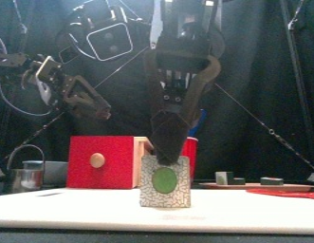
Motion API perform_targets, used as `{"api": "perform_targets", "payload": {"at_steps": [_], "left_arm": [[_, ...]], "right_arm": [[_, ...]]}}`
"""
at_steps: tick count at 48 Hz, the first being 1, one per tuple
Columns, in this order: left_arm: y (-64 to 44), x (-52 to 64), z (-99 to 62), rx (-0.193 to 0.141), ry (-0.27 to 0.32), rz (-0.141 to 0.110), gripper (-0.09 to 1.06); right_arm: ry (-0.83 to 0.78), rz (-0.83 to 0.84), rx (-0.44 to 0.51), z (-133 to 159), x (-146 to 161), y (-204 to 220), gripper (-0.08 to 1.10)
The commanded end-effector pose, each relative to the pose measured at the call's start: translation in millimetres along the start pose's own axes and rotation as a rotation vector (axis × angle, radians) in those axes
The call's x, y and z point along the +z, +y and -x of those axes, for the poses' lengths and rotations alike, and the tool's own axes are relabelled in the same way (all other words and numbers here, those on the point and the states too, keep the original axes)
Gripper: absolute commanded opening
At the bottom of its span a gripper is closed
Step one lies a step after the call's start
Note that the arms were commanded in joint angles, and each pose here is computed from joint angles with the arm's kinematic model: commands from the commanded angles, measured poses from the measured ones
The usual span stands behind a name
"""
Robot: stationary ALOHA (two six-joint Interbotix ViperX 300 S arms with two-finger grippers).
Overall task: Place sushi on board then cut the sushi with the knife then place the pieces on the plate
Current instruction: Place the 4 sushi pieces on the plate
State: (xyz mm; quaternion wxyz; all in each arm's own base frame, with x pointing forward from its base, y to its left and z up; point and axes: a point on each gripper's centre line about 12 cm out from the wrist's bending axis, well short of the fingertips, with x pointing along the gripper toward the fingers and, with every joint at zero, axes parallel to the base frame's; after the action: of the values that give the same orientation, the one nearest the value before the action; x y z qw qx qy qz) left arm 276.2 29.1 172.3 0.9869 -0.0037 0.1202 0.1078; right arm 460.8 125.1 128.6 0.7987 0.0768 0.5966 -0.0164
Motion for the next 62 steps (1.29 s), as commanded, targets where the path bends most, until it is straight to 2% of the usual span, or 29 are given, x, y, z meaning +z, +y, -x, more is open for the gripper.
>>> {"api": "perform_targets", "payload": {"at_steps": [1,6,8,13,18,27,31,42,46,55,62], "left_arm": [[0.6,4.2,-1.5,0.004,-0.015,0.001,0.78],[0.1,4.8,-1.7,0.002,-0.017,0.001,0.78],[0.6,4.2,-1.5,0.004,-0.015,0.001,0.78],[0.2,3.7,-1.2,0.002,-0.013,0.001,0.78],[0.5,2.9,-0.5,0.003,-0.012,0.001,0.78],[0.5,2.9,-0.5,0.003,-0.012,0.003,0.78],[0.6,1.8,0.0,0.003,-0.009,0.001,0.78],[0.8,0.8,0.6,0.003,-0.006,0.0,0.78],[0.8,-0.3,1.1,0.003,-0.003,-0.001,0.78],[0.8,-0.3,1.1,0.003,-0.003,-0.003,0.78],[0.8,-0.3,1.1,0.003,-0.003,-0.001,0.78]], "right_arm": [[-0.034,-0.023,0.023,17,9,1,0.71],[-0.031,-0.045,0.02,25,4,-4,0.51],[-0.031,-0.062,0.017,31,0,-9,0.48],[-0.036,-0.155,-0.005,57,-21,-34,0.48],[-0.06,-0.292,-0.062,87,-58,-72,0.48],[-0.102,-0.581,-0.154,116,-120,-147,0.48],[-0.119,-0.73,-0.198,120,-143,-184,0.48],[-0.185,-0.95,-0.379,131,-185,-277,0.48],[-0.22,-1.007,-0.417,133,-193,-302,0.48],[-0.194,-1.036,-0.443,123,-207,-323,0.51],[-0.153,-1.027,-0.42,105,-208,-325,0.65]]}}
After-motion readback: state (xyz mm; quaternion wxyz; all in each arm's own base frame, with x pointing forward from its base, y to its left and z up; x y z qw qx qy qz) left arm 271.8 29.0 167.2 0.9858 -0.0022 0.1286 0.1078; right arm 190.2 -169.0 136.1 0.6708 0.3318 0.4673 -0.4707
